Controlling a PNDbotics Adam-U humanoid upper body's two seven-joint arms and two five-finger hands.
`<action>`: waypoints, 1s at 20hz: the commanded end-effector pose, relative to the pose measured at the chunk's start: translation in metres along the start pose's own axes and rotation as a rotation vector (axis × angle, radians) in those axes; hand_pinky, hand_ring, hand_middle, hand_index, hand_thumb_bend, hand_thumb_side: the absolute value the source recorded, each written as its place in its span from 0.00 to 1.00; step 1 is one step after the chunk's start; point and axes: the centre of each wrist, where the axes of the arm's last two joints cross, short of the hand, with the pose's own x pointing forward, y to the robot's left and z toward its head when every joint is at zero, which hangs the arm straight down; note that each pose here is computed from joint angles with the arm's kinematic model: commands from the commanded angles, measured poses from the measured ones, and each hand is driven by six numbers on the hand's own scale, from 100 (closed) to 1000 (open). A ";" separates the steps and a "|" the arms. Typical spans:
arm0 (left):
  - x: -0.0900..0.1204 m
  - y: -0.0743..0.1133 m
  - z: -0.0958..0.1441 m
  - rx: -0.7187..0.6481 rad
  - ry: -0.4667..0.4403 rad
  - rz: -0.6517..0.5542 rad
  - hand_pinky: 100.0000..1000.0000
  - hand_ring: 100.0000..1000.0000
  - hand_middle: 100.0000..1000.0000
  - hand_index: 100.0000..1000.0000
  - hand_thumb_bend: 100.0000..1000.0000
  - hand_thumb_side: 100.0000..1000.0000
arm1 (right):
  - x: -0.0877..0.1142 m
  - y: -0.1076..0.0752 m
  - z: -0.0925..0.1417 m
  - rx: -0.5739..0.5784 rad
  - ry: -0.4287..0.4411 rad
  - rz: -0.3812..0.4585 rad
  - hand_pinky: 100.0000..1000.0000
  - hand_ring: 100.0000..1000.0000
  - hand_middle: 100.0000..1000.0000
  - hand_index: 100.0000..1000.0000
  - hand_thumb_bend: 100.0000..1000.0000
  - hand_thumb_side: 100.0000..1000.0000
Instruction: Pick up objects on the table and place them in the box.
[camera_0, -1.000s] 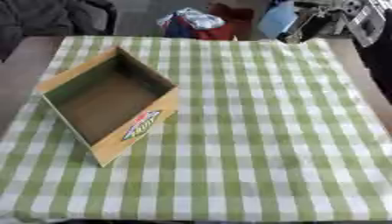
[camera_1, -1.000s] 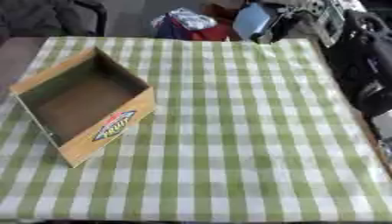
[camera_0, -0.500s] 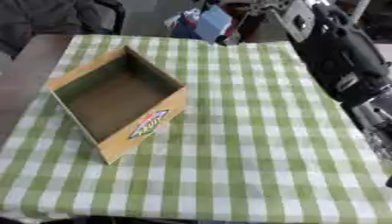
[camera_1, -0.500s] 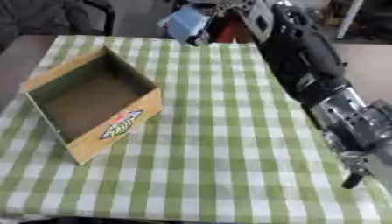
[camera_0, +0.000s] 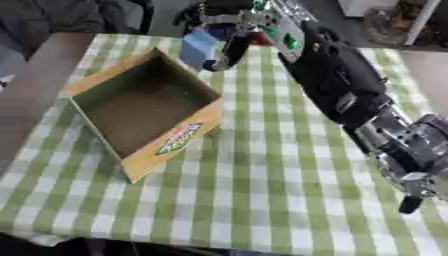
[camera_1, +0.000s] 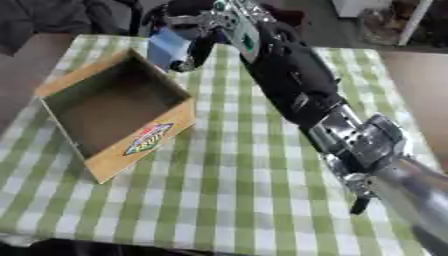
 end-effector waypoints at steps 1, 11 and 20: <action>0.008 -0.002 -0.006 -0.007 -0.040 0.013 0.62 0.51 0.62 0.70 0.00 0.62 | 0.006 -0.011 -0.005 0.045 -0.049 0.058 0.89 1.00 0.96 0.58 0.00 0.11; 0.008 -0.002 -0.006 -0.002 -0.047 0.015 0.61 0.51 0.62 0.70 0.00 0.62 | 0.023 0.022 -0.030 0.143 -0.107 0.059 0.89 1.00 0.96 0.59 0.00 0.14; 0.008 -0.002 -0.006 0.001 -0.045 0.014 0.61 0.51 0.62 0.70 0.00 0.62 | 0.026 0.031 -0.033 0.198 -0.111 0.130 0.91 1.00 0.96 0.87 0.09 0.19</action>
